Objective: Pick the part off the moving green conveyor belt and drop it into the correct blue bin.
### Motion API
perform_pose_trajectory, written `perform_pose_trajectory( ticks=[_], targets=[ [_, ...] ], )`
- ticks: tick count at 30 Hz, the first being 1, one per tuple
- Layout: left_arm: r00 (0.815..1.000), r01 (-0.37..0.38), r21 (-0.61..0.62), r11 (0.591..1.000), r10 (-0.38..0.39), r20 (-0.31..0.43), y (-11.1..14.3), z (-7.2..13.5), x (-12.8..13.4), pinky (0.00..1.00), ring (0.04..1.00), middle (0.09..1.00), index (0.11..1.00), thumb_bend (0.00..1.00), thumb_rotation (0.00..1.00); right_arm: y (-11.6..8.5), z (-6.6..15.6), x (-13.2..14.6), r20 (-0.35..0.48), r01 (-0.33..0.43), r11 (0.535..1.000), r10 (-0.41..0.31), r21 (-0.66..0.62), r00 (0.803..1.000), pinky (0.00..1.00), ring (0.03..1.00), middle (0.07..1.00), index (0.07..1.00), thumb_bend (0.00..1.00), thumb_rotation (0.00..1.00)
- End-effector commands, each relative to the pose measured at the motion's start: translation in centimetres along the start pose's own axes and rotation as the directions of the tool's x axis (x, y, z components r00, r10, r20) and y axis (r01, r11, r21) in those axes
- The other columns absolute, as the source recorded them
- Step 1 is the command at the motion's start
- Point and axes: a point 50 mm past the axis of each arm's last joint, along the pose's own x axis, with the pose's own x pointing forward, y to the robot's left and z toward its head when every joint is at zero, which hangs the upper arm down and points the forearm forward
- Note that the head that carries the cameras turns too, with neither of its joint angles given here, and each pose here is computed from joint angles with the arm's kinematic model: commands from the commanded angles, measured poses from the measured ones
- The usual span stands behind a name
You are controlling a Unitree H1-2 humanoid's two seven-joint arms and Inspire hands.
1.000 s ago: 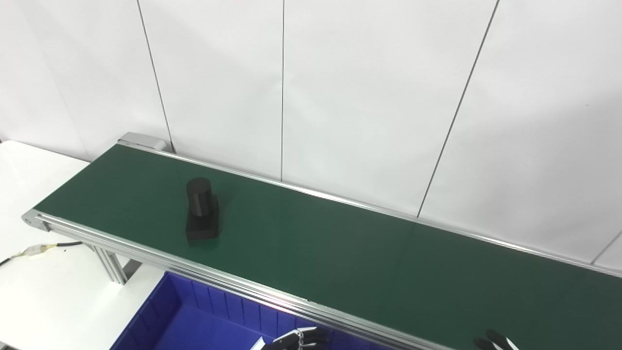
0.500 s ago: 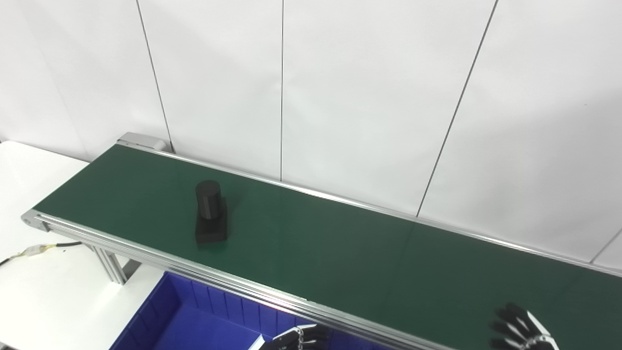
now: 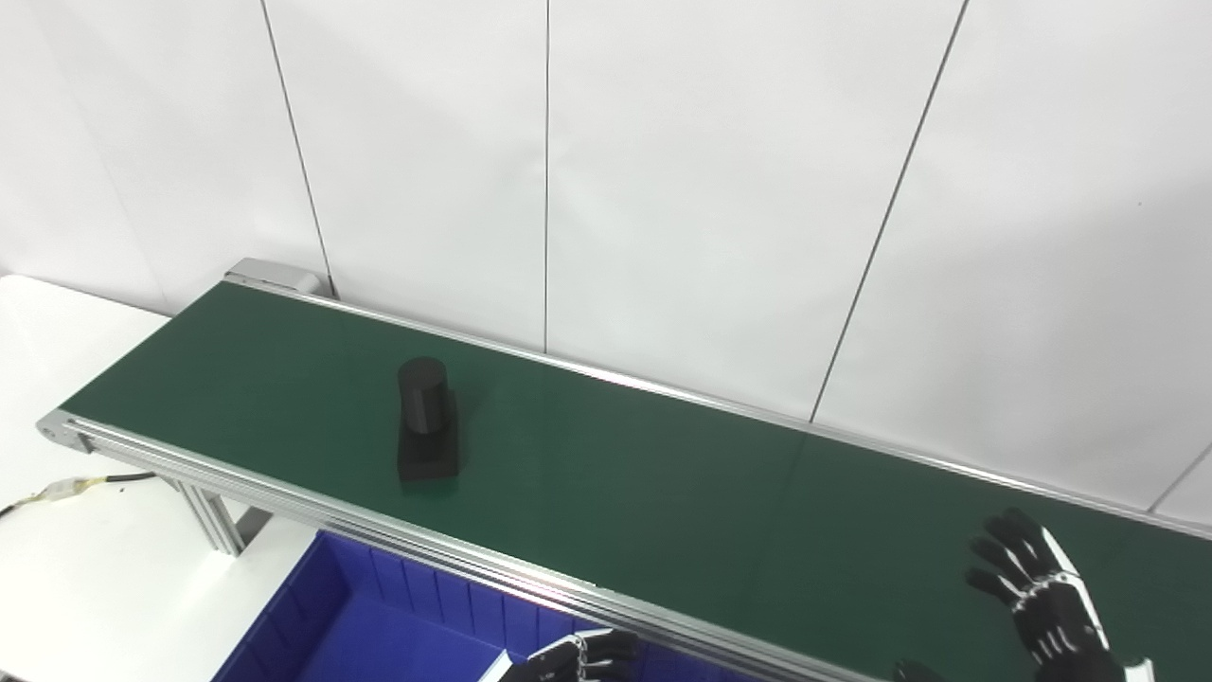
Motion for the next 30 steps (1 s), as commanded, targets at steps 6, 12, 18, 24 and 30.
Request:
perform_pose_trajectory(
  ticks=[6,12,18,24,30],
  targets=[
    [0.997,0.007,0.017,1.0,-0.008,0.073,0.4,1.0,1.0,0.73,0.785,0.821,0.815,0.95,0.08,-0.2,1.5,2.4,0.056,0.005,1.0,-0.003,-0.03,0.998,0.75,0.833,0.864,0.881,0.84,0.18],
    [0.997,0.003,0.03,1.0,-0.005,0.076,0.7,1.1,1.0,0.73,0.784,0.826,0.821,0.95,0.08,0.1,1.3,3.6,0.046,0.002,0.998,0.0,-0.058,0.999,0.77,0.832,0.863,0.873,0.89,0.14],
    [0.997,-0.001,0.023,1.0,-0.001,0.082,0.9,1.2,1.1,0.74,0.793,0.834,0.826,0.95,0.08,0.6,0.9,4.8,0.039,-0.011,0.996,0.014,-0.086,0.999,0.78,0.843,0.871,0.884,0.89,0.13],
    [0.996,-0.002,0.02,1.0,0.001,0.087,1.0,1.4,0.9,0.74,0.802,0.844,0.837,0.94,0.06,1.1,1.0,5.8,0.039,-0.017,0.994,0.022,-0.112,0.999,0.78,0.839,0.869,0.886,0.9,0.08],
    [0.997,-0.002,0.032,0.999,-0.001,0.08,1.3,1.3,0.6,0.75,0.806,0.852,0.843,0.91,0.06,1.8,1.3,6.8,0.024,-0.026,0.979,0.032,-0.201,0.999,0.77,0.835,0.877,0.888,0.91,0.12]
  ],
)
